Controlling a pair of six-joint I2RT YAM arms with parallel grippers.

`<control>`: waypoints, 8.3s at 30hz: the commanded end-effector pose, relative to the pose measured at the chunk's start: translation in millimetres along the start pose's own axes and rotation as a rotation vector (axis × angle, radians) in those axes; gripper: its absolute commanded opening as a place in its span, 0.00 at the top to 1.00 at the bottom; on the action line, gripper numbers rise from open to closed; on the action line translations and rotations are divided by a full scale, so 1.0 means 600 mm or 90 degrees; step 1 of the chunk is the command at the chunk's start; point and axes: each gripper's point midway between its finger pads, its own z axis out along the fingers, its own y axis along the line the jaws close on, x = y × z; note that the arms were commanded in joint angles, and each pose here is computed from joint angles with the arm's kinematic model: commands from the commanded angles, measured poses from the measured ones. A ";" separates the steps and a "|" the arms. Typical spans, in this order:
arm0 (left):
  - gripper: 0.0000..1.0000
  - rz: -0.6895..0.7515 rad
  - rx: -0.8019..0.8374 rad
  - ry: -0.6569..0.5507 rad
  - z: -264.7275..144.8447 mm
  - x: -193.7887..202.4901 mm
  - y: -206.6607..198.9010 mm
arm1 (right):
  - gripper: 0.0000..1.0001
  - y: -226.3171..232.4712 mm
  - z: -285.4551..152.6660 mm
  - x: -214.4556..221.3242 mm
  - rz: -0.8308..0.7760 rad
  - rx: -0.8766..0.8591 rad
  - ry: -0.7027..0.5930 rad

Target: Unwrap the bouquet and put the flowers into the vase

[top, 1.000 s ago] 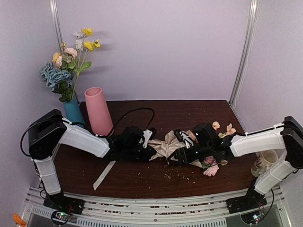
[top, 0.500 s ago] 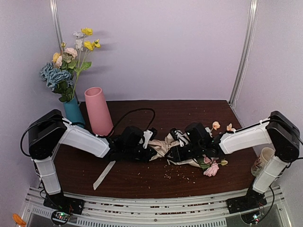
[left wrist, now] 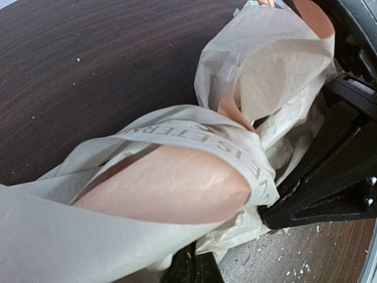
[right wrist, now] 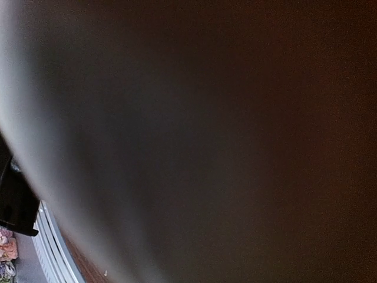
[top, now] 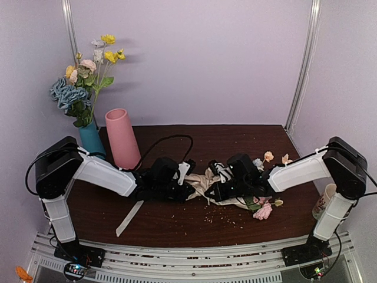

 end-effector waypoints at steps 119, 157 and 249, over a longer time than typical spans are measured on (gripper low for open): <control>1.00 -0.032 0.013 -0.082 0.007 -0.074 -0.016 | 0.65 -0.006 -0.031 -0.077 0.014 0.139 -0.084; 1.00 -0.047 -0.062 -0.085 0.005 -0.081 0.024 | 1.00 0.263 -0.413 -0.180 -0.275 -0.179 -0.348; 0.21 0.013 -0.089 -0.119 -0.095 -0.153 0.009 | 0.32 -0.209 -0.119 -0.049 0.058 0.340 0.012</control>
